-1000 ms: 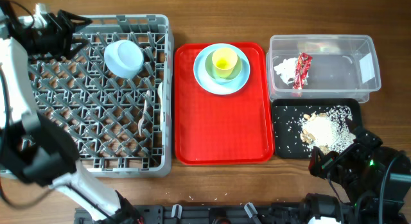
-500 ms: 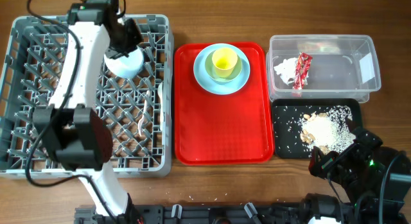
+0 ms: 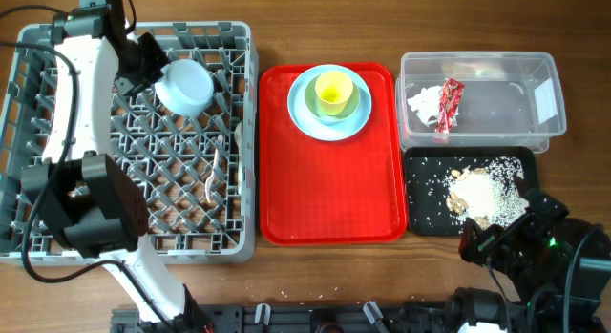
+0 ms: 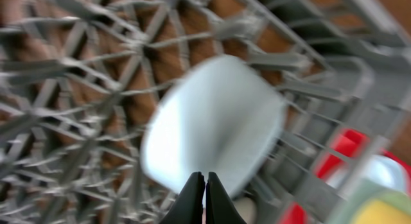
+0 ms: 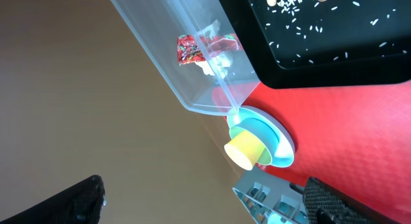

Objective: Sort waste into correct bins and load items into the dishwasher rack
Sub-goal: 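Reach the left gripper to the yellow cup on the plate and grasp it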

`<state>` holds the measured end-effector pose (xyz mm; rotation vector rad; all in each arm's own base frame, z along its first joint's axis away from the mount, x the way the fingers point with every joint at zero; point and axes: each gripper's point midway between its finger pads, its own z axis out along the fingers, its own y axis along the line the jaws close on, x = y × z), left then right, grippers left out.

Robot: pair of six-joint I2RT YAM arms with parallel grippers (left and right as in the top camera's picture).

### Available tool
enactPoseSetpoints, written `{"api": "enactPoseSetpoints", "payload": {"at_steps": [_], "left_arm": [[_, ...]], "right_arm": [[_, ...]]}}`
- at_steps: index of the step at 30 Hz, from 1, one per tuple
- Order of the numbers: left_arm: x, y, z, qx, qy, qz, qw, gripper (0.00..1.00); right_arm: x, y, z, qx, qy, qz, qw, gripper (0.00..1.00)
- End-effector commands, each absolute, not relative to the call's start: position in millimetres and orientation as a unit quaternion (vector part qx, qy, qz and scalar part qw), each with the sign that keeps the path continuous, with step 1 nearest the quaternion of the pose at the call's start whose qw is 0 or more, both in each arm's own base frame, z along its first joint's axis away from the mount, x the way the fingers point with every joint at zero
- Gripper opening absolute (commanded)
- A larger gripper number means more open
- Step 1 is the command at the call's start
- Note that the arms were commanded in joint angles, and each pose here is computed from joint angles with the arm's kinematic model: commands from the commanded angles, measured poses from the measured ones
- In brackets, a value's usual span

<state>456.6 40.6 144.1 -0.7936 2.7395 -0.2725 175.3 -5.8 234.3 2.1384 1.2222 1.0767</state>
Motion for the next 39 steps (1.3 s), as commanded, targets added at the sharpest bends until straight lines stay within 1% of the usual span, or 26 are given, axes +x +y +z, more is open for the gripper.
{"api": "enactPoseSetpoints", "payload": {"at_steps": [1,7,11,13,17,19,22,25,27,29,33,36,37,39], "left_arm": [[458.9,5.5,165.8,-0.238,0.948,-0.144,0.153,0.04],[466.6,-11.2,141.0,-0.221,0.957,-0.133,0.136,0.04],[462.3,5.5,108.8,-0.234,0.963,-0.082,0.109,0.04],[460.2,22.8,104.0,-0.244,0.963,-0.045,0.110,0.04],[457.3,45.5,112.9,-0.270,0.955,-0.040,0.119,0.04],[456.6,53.0,126.0,-0.279,0.950,-0.048,0.132,0.04],[456.5,40.6,153.0,-0.271,0.946,-0.090,0.154,0.04],[454.5,6.7,186.5,-0.237,0.945,-0.135,0.180,0.07],[450.7,-28.2,202.7,-0.199,0.949,-0.156,0.190,0.10],[445.0,-71.6,207.4,-0.144,0.957,-0.164,0.189,0.22],[436.7,-158.4,199.9,-0.021,0.967,-0.162,0.195,0.35],[432.0,-216.9,185.9,0.045,0.966,-0.144,0.210,0.37],[429.5,-239.4,178.0,0.068,0.965,-0.134,0.217,0.36],[425.2,-265.8,165.8,0.094,0.963,-0.120,0.224,0.34]], "right_arm": [[174.4,-5.2,238.1,0.785,0.420,0.402,0.215,1.00],[174.4,-5.3,238.1,0.785,0.420,0.402,0.215,1.00],[174.4,-5.3,238.1,0.785,0.420,0.402,0.215,1.00],[174.4,-5.3,238.1,0.785,0.420,0.402,0.215,1.00],[174.4,-5.4,238.0,0.785,0.420,0.401,0.215,1.00],[174.3,-5.3,237.9,0.785,0.420,0.401,0.215,1.00],[174.3,-5.4,237.9,0.785,0.420,0.401,0.215,1.00],[173.4,-5.2,236.7,0.786,0.420,0.399,0.213,1.00],[173.4,-5.2,236.7,0.786,0.421,0.399,0.213,1.00],[173.4,-5.2,236.7,0.786,0.420,0.399,0.213,1.00],[173.4,-5.2,236.7,0.786,0.421,0.399,0.213,1.00],[173.4,-5.2,236.7,0.786,0.421,0.399,0.213,1.00],[173.4,-5.1,236.7,0.786,0.421,0.399,0.213,1.00],[173.4,-5.2,236.7,0.786,0.420,0.399,0.213,1.00]]}}
